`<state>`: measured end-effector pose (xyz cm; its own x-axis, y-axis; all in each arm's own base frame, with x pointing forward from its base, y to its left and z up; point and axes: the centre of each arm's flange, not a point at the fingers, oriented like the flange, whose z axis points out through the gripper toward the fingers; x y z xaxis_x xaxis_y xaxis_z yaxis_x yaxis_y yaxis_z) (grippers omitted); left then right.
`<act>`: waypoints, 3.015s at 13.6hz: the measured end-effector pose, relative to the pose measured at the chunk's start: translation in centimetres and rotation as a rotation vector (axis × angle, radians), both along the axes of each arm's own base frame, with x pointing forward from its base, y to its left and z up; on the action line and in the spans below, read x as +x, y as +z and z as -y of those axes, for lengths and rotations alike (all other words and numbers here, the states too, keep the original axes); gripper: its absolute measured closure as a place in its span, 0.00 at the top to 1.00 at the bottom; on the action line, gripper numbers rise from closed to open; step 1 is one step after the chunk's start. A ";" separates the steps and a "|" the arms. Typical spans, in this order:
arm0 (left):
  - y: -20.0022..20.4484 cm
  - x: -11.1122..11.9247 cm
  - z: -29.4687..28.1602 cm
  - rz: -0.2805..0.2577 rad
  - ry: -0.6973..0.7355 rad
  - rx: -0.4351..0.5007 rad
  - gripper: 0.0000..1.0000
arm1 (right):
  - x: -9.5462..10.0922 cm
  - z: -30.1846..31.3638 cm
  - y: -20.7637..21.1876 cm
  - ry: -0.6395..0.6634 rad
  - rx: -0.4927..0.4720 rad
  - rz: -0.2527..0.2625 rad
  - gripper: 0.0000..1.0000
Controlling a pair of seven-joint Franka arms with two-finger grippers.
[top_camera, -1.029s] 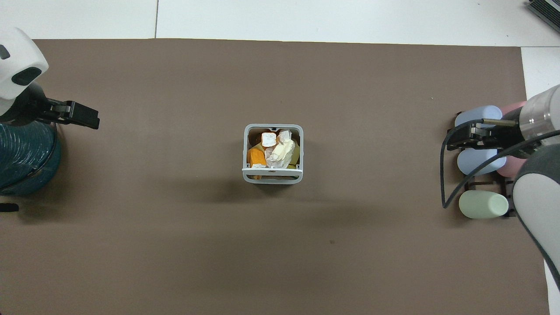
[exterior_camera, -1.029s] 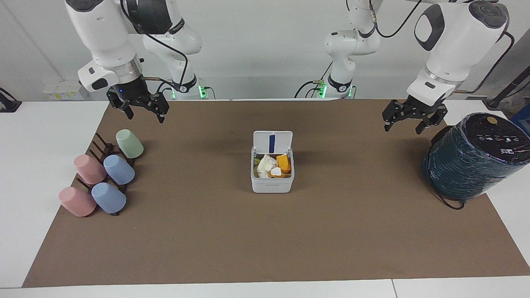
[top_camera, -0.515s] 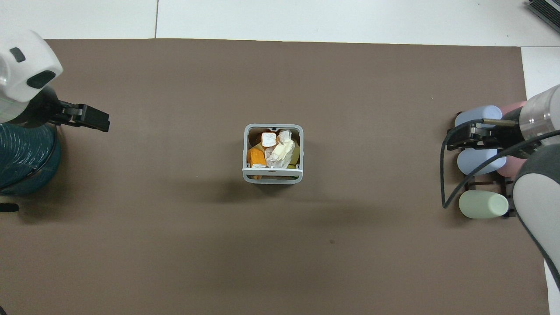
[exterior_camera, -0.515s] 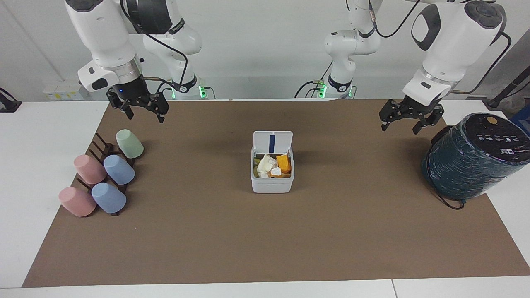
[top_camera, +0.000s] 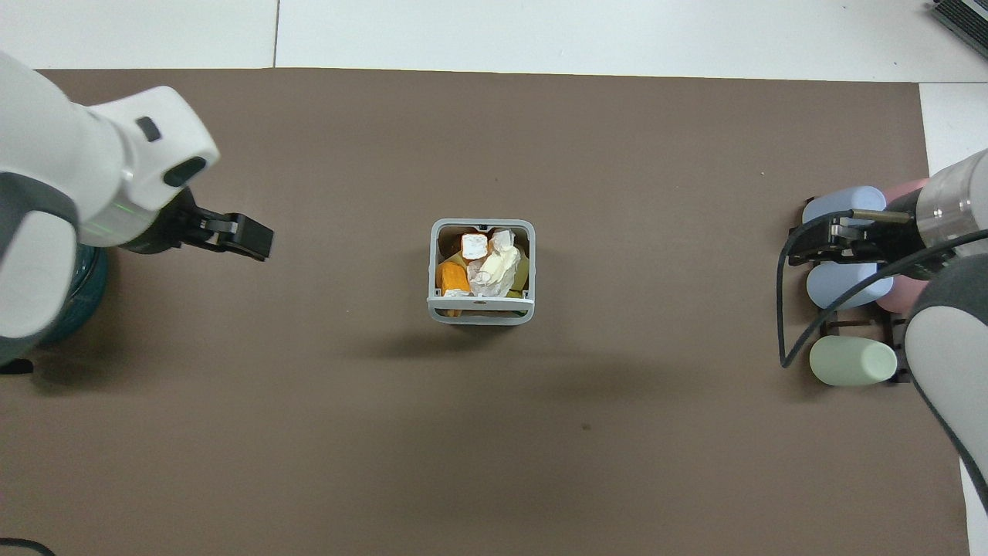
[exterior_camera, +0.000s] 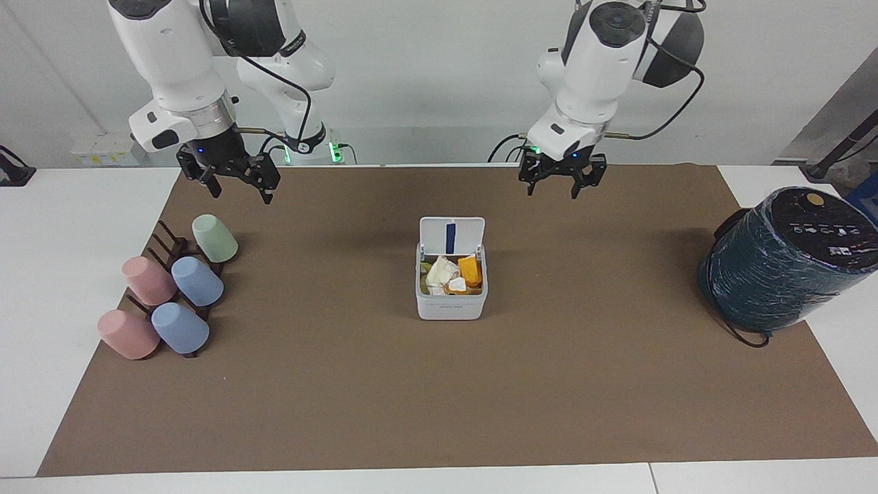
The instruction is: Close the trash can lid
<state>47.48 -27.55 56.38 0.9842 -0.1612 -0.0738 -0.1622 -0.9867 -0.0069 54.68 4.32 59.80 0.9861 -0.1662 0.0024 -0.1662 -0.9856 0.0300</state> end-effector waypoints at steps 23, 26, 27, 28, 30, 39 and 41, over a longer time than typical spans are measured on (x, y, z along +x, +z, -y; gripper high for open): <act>-13.0 3.3 11.1 0.342 0.294 -0.400 0.14 | 0.0 0.0 0.0 0.000 0.000 0.000 1.00; -14.7 4.0 11.5 0.338 0.298 -0.399 0.14 | 0.0 0.0 0.0 0.000 0.000 0.000 1.00; -15.2 4.1 11.6 0.338 0.299 -0.398 0.13 | 0.0 0.0 0.0 0.000 0.000 0.000 1.00; -15.5 4.2 11.6 0.338 0.299 -0.399 0.14 | 0.0 0.0 0.0 0.000 0.000 0.000 1.00; -15.8 4.3 11.6 0.339 0.297 -0.399 0.14 | 0.0 0.0 0.0 0.000 0.000 0.000 1.00; -13.9 5.7 10.7 0.215 0.283 -0.289 0.15 | 0.0 0.0 0.0 0.000 0.000 0.000 1.00; -10.3 7.4 8.1 0.148 0.270 -0.215 0.18 | 0.0 0.0 0.0 0.000 0.000 0.000 1.00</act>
<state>54.90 -35.62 46.07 0.9909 0.1091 0.0792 0.0913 -0.9753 0.2010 54.68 4.32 59.80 0.9861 -0.1662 0.0024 -0.1662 -0.9856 0.0300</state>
